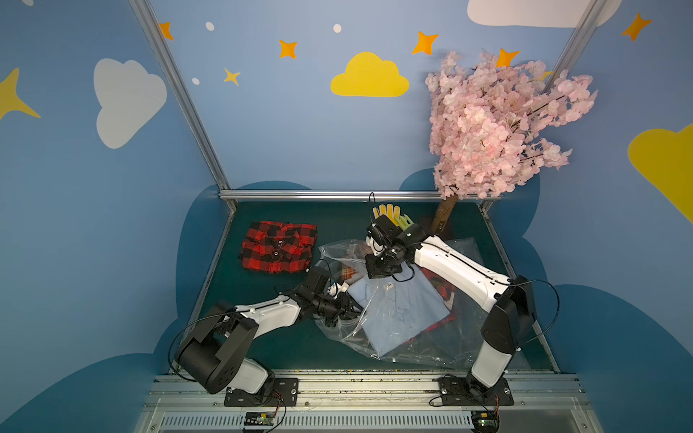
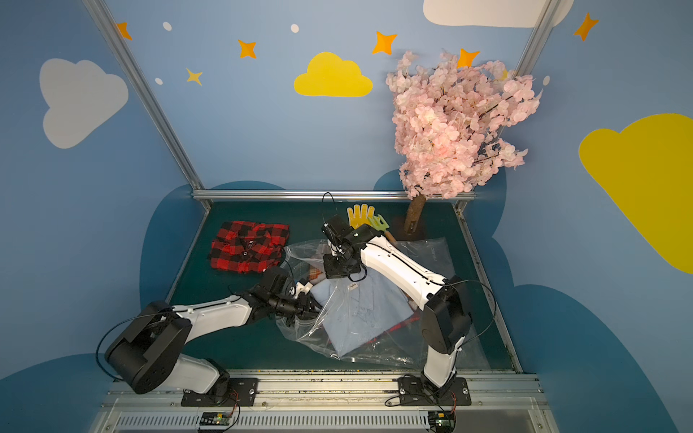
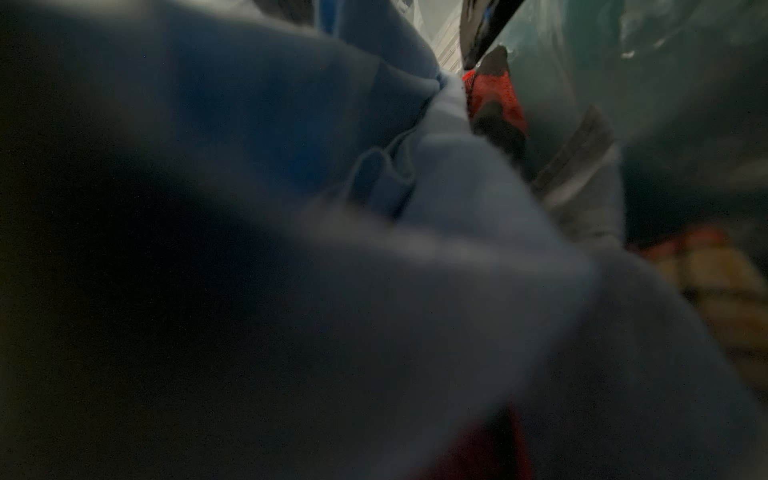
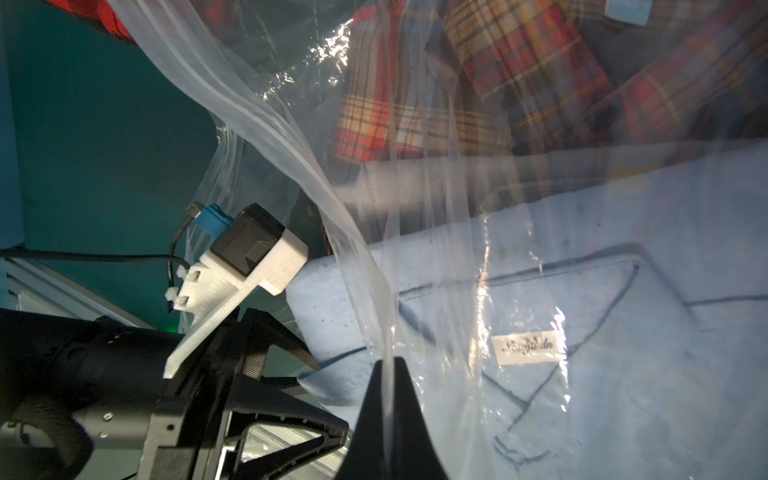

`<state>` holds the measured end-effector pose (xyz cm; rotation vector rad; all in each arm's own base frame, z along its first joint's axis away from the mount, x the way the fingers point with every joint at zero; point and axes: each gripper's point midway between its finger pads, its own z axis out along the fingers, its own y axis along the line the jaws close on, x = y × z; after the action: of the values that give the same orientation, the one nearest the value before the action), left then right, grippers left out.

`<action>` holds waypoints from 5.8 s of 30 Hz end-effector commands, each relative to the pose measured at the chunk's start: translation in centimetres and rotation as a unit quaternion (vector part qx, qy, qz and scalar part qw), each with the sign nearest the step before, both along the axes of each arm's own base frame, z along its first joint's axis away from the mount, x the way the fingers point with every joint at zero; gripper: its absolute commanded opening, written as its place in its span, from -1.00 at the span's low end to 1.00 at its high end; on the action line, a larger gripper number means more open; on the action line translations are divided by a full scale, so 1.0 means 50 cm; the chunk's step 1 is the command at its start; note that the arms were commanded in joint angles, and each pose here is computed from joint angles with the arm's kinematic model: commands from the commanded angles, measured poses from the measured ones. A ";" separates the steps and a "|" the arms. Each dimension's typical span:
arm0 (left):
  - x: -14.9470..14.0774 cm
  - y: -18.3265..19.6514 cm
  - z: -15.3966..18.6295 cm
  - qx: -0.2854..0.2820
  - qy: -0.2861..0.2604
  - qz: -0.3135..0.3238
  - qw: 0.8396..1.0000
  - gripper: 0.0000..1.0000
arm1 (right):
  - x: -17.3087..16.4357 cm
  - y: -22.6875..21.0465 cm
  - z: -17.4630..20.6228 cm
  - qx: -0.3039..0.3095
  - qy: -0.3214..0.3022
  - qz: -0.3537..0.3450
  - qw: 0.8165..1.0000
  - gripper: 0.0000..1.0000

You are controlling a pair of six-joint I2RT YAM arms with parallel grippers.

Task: Take the shirt out of the vacuum bag
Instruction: Take out the shirt from the vacuum bag.

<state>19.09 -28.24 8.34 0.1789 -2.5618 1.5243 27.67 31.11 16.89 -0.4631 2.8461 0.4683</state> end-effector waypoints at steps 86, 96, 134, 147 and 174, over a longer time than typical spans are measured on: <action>0.035 0.048 0.150 0.031 -0.108 0.004 0.994 -0.95 | 0.007 -0.056 -0.079 -0.070 0.019 -0.034 0.997 -1.00; 0.078 0.043 0.196 0.050 -0.152 -0.008 0.987 -0.95 | 0.003 -0.059 -0.088 -0.071 0.024 -0.034 0.997 -1.00; 0.086 0.067 0.049 0.113 -0.107 -0.004 0.988 -0.59 | -0.057 -0.054 -0.126 -0.057 0.054 -0.008 0.997 -1.00; 0.127 0.101 0.037 0.166 -0.142 0.037 0.975 -0.14 | -0.064 -0.058 -0.133 -0.060 0.060 -0.011 0.996 -1.00; 0.159 0.064 0.143 0.143 -0.213 0.000 0.967 -0.82 | -0.070 -0.066 -0.153 -0.073 0.067 -0.012 0.995 -1.00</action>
<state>26.39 -24.27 12.80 -0.0466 -3.0874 1.2106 26.37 29.19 10.30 -0.4211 2.9345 0.3736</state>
